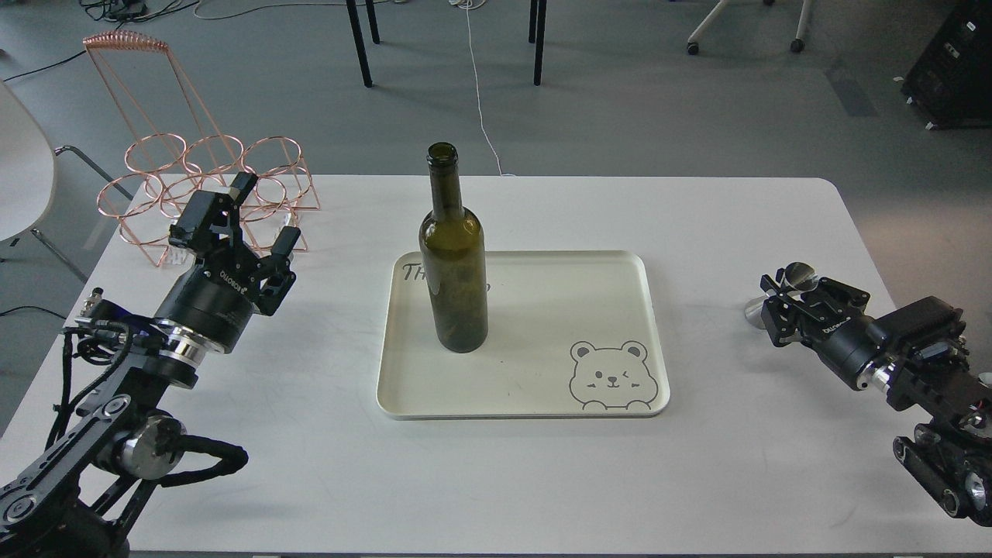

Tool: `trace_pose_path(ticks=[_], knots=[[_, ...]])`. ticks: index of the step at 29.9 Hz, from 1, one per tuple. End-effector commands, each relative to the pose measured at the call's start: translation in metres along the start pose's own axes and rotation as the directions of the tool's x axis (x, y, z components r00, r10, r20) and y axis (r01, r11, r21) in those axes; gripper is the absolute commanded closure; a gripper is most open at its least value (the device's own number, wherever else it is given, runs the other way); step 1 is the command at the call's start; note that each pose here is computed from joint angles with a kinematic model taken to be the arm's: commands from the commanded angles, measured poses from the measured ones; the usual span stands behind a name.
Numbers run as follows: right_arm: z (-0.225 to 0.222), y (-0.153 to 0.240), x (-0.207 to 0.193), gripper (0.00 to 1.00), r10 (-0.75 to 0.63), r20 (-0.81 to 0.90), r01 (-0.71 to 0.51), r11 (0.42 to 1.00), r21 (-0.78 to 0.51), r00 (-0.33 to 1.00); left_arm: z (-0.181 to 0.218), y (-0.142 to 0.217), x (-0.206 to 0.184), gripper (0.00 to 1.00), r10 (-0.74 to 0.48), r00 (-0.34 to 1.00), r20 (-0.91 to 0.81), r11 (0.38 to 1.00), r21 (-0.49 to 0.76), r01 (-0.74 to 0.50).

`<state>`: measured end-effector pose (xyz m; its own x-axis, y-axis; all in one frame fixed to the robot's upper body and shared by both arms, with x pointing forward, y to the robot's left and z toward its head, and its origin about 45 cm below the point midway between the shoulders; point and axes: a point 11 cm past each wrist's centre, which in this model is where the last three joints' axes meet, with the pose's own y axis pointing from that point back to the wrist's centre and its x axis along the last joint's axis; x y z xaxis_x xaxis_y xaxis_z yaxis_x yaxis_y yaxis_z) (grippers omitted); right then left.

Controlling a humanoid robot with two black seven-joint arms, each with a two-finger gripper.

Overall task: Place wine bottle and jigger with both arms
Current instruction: 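Carry the jigger beside the tray and set it on the table, then release the jigger and raise the right gripper away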

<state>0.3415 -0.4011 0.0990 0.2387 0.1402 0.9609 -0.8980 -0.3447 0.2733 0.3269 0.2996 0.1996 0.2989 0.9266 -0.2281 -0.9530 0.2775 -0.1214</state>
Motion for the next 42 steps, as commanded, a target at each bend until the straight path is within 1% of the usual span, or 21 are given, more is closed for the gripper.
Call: trace_pose_path(ticks=[1,4,5,7,10,13,15,19,22,28,32,35,37,40,42], knots=[[-0.001,0.0,-0.001,0.71,-0.002,0.001,0.002,1.0,0.002,1.0,-0.001,0.0,-0.001,0.02,-0.002,1.0,-0.003,1.0,0.001,0.002],[-0.002,-0.001,-0.001,0.7,-0.002,0.003,0.002,1.0,0.006,1.0,-0.001,0.0,-0.001,0.02,0.0,1.0,-0.002,1.0,0.001,0.0],[-0.003,-0.001,0.0,0.66,0.0,0.003,0.0,1.0,0.008,1.0,-0.001,0.0,-0.001,0.02,0.0,1.0,-0.002,1.0,0.0,0.0],[-0.005,-0.002,0.001,0.59,0.004,0.005,-0.005,1.0,0.013,1.0,-0.001,0.0,0.0,0.02,-0.001,1.0,-0.002,1.0,0.001,0.001],[-0.005,-0.002,0.001,0.41,0.006,0.004,-0.006,1.0,0.015,1.0,-0.001,0.001,-0.001,0.02,0.0,1.0,-0.003,1.0,0.002,0.0],[-0.005,-0.002,0.001,0.31,0.006,0.004,-0.006,1.0,0.016,1.0,-0.001,0.0,0.0,0.02,-0.001,1.0,-0.002,1.0,0.001,0.001],[-0.005,-0.002,0.002,0.22,0.008,0.003,-0.008,1.0,0.017,1.0,-0.001,0.0,0.0,0.02,-0.001,1.0,-0.002,1.0,0.001,0.001],[0.004,0.008,0.003,0.08,-0.002,-0.014,0.002,1.0,0.009,1.0,-0.001,0.0,-0.001,0.02,-0.001,1.0,-0.003,1.0,0.001,0.001],[0.01,0.019,0.007,0.07,-0.006,-0.035,0.006,1.0,0.016,0.999,-0.002,0.001,-0.001,0.02,-0.001,1.0,-0.004,1.0,0.003,0.001],[0.018,0.074,-0.01,0.06,-0.092,-0.02,0.092,0.995,0.033,0.996,-0.001,0.001,-0.001,0.02,-0.003,1.0,-0.002,1.0,0.003,0.003],[0.026,0.109,-0.002,0.06,-0.124,0.038,0.123,0.992,0.03,0.992,-0.001,0.001,-0.001,0.02,-0.004,1.0,0.0,1.0,0.003,0.004],[0.016,0.12,0.021,0.06,-0.08,0.179,0.074,0.997,0.037,0.981,-0.001,0.001,-0.001,0.02,-0.005,1.0,0.0,1.0,0.002,0.005],[-0.006,0.118,0.043,0.06,-0.041,0.345,0.022,0.998,0.058,0.938,-0.001,0.001,-0.001,0.02,-0.006,1.0,0.0,1.0,0.003,0.006],[-0.041,0.107,0.078,0.06,-0.013,0.614,-0.05,0.995,0.085,0.79,0.0,0.0,-0.002,0.02,-0.008,1.0,-0.001,1.0,0.0,0.008],[-0.05,0.09,0.106,0.06,0.018,0.713,-0.119,0.989,0.093,0.701,0.003,0.001,-0.004,0.02,-0.015,1.0,0.002,1.0,-0.013,0.015]])
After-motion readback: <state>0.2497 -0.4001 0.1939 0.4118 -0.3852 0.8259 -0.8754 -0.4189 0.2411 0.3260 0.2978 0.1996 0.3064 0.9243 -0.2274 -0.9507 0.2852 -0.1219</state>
